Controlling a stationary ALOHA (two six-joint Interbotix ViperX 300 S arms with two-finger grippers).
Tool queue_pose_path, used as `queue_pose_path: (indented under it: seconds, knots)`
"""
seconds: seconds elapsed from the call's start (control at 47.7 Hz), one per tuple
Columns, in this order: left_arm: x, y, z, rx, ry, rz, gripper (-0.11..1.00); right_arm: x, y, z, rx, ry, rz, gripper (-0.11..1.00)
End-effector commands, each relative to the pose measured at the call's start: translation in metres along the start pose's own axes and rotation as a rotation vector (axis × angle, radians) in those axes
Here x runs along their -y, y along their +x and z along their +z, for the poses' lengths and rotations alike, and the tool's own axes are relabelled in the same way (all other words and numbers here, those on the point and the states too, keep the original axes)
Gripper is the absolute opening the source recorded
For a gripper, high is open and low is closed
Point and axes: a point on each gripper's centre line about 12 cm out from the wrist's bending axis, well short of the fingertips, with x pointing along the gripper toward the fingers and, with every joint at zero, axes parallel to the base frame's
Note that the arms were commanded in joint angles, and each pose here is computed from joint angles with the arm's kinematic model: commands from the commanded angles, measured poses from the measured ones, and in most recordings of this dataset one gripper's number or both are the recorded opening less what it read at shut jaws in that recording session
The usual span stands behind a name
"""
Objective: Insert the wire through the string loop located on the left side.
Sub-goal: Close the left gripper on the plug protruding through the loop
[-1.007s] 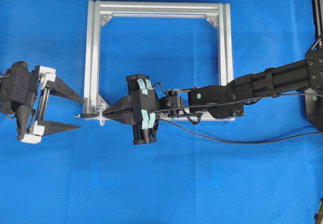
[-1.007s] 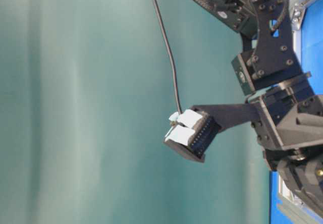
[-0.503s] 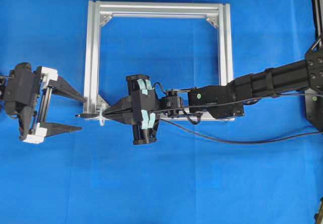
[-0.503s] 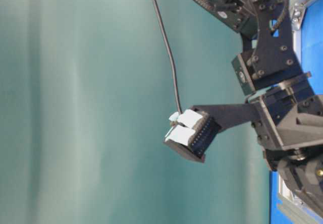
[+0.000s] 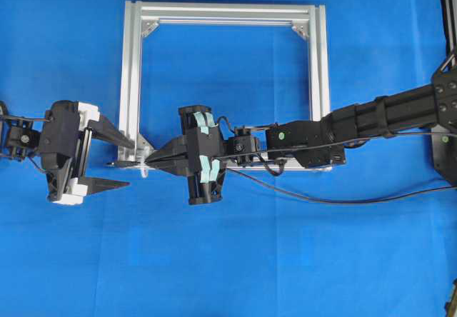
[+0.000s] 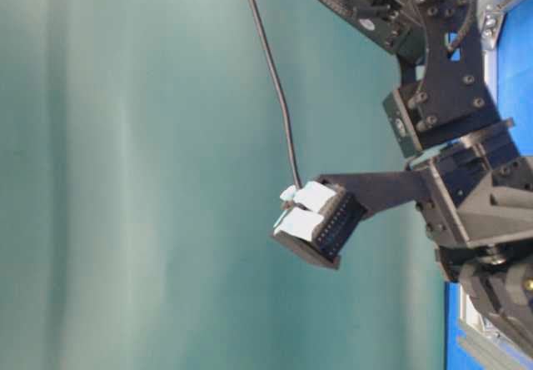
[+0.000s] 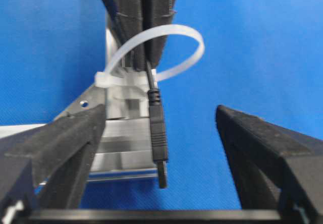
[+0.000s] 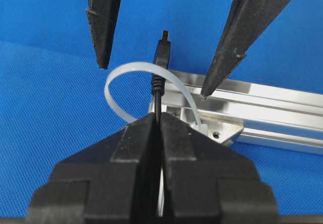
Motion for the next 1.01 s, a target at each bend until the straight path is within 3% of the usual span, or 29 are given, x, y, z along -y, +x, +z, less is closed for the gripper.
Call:
queue_pose_path:
  seconds: [0.0, 0.755, 0.839, 0.986]
  knots:
    - [-0.0004, 0.001, 0.0059, 0.025, 0.001, 0.0, 0.84, -0.0001, -0.0015, 0.0176, 0.042, 0.004, -0.001, 0.0]
    - [-0.0006, 0.0023, 0.006, 0.014, -0.003, 0.002, 0.79, -0.0001, -0.0015, 0.0176, 0.042, 0.004, -0.001, 0.0]
    - [-0.0006, 0.0028, 0.0036, -0.012, -0.003, 0.003, 0.68, -0.0001, -0.0015, 0.0178, 0.043, 0.004, -0.001, 0.0]
    - [-0.0014, 0.0047, 0.0052, -0.021, -0.007, 0.006, 0.25, 0.0, -0.0013, 0.0173, 0.043, 0.004, -0.001, 0.0]
